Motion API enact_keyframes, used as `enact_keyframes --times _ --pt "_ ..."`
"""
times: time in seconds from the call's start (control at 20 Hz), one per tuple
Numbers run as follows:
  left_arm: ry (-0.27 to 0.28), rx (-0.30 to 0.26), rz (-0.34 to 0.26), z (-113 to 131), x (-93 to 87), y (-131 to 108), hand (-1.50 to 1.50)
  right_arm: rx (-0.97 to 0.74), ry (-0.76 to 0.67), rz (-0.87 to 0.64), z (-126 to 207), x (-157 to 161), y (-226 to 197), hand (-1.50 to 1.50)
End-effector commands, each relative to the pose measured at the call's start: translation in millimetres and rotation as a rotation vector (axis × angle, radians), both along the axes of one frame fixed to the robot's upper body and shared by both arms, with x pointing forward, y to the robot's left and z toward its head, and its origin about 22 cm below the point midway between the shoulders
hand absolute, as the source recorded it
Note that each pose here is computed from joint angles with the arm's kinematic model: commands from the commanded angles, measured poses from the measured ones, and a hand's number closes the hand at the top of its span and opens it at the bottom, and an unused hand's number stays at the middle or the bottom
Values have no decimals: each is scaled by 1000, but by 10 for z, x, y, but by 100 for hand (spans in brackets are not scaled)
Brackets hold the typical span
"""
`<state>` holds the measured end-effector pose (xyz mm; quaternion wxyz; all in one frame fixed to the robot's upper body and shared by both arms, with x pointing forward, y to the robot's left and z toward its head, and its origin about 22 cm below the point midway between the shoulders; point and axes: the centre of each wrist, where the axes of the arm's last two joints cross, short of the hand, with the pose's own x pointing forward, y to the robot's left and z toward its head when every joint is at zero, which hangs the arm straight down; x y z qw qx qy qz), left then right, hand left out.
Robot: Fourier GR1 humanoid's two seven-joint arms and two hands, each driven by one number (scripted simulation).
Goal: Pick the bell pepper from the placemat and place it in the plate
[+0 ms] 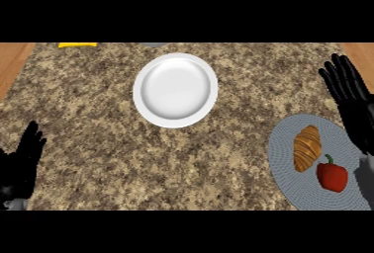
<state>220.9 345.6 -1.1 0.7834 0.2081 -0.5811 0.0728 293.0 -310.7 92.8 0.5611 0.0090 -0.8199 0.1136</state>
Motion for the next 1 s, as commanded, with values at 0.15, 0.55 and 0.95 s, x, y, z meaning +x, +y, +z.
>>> enact_keyframes --times 0.15,0.55,0.95 --pt "-306 101 -312 760 540 -262 0 -95 73 9 -259 190 397 150" --pt "-438 68 -486 935 597 -706 0 -472 282 -477 -1227 -266 450 -150" --pt "-412 57 -513 1114 679 -616 0 -268 21 -613 -1282 -533 502 -150"
